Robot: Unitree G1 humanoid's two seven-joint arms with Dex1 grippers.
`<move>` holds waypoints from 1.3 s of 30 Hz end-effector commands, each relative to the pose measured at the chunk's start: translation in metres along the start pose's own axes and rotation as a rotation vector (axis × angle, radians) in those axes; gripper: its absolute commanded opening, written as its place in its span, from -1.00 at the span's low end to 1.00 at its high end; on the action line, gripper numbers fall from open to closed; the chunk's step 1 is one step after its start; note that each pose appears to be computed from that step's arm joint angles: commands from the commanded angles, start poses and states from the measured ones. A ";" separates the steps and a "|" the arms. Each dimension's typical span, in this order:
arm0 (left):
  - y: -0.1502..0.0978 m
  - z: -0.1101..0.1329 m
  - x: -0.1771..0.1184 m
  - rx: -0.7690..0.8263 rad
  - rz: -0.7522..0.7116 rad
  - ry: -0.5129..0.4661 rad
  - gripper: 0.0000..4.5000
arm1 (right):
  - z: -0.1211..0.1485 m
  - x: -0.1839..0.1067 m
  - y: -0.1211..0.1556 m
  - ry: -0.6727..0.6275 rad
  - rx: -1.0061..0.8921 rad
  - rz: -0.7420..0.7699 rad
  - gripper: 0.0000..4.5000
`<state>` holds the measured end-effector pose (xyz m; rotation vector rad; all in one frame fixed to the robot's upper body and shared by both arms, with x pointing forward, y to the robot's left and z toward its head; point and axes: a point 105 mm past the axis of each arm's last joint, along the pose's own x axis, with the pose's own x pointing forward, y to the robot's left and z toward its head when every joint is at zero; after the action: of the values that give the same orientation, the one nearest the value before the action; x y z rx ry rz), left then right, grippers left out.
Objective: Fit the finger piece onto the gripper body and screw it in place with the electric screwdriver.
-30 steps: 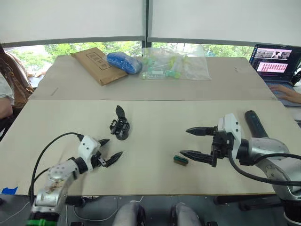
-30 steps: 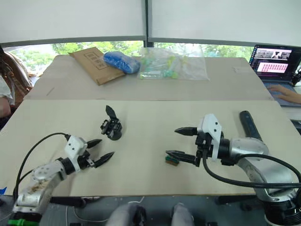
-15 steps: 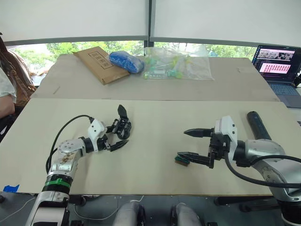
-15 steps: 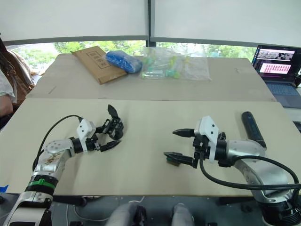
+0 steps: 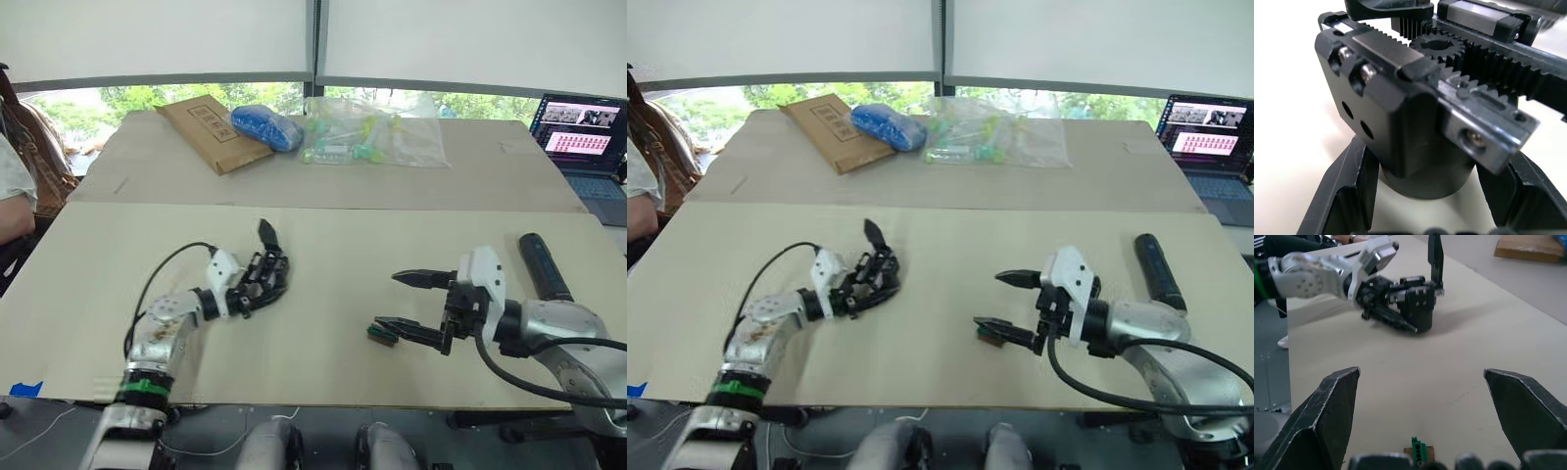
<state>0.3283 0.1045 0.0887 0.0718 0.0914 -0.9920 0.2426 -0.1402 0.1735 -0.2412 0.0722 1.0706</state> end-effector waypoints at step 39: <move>-0.027 0.035 -0.052 -0.004 -0.151 0.096 0.99 | 0.011 -0.077 -0.052 0.257 0.274 -0.282 1.00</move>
<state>0.2863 0.1389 0.1002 0.1303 0.2790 -1.0232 0.2483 -0.2204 0.2008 -0.1500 0.3744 0.7701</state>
